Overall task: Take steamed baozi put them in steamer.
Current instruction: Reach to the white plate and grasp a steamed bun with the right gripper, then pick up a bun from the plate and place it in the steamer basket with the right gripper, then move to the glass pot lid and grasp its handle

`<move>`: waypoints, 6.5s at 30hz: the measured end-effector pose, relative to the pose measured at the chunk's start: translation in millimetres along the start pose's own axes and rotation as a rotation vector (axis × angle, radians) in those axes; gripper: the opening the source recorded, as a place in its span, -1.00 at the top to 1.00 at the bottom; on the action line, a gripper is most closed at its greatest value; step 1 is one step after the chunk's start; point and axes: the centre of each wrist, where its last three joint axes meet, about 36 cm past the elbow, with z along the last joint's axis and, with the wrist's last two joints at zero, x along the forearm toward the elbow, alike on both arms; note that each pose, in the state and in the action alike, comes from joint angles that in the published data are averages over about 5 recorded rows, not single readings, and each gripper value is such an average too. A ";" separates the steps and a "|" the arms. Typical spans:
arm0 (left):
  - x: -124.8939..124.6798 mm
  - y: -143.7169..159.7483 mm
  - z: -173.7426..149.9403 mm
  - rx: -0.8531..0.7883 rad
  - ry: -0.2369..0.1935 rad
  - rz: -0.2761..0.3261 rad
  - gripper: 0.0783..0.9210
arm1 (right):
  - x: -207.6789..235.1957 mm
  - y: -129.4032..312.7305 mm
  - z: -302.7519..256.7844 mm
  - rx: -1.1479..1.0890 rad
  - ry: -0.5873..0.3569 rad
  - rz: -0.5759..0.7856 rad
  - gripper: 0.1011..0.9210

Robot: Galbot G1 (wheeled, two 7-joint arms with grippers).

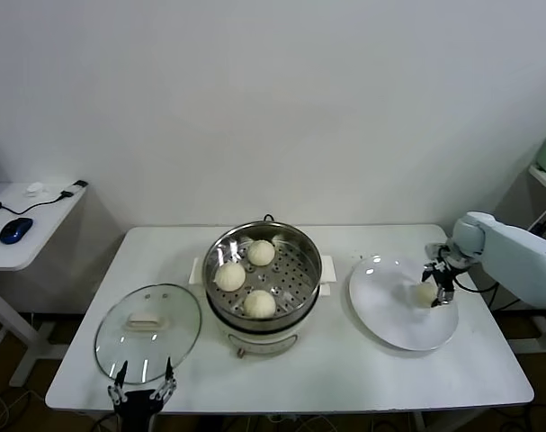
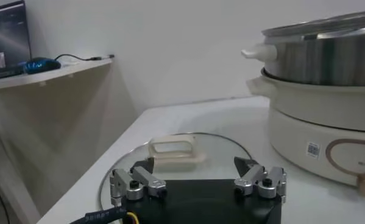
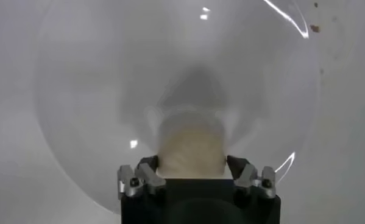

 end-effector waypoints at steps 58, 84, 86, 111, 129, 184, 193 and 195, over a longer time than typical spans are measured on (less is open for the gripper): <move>-1.7 -0.1 -15.4 0.004 -0.031 0.033 -0.77 | 139.9 8.0 -381.3 0.188 -0.131 0.042 -0.45; -3.6 5.2 -24.2 -0.003 -0.031 0.038 -0.77 | 188.1 -18.1 -347.8 0.148 -0.394 0.120 -0.76; -5.0 5.7 -26.4 0.001 -0.031 0.037 -0.77 | 196.0 -22.9 -338.1 0.103 -0.471 0.195 -0.76; -46.0 32.0 -52.2 -0.006 -0.165 0.058 -0.77 | 55.3 92.1 -85.7 -0.721 -1.054 0.891 -0.76; -68.5 55.4 -14.2 -0.455 -0.313 -0.065 -0.77 | -129.8 295.9 -52.3 -1.084 -1.056 0.986 -0.76; -151.6 68.8 59.8 -1.457 -0.285 -0.130 -0.08 | -168.1 387.7 -108.4 -1.226 -0.991 0.996 -0.76; -153.6 66.0 62.0 -1.456 -0.261 -0.135 0.52 | -164.3 386.9 -110.1 -1.219 -0.997 0.995 -0.76; -153.3 66.4 61.9 -1.455 -0.258 -0.137 0.64 | -163.5 387.6 -109.9 -1.217 -0.997 0.995 -0.76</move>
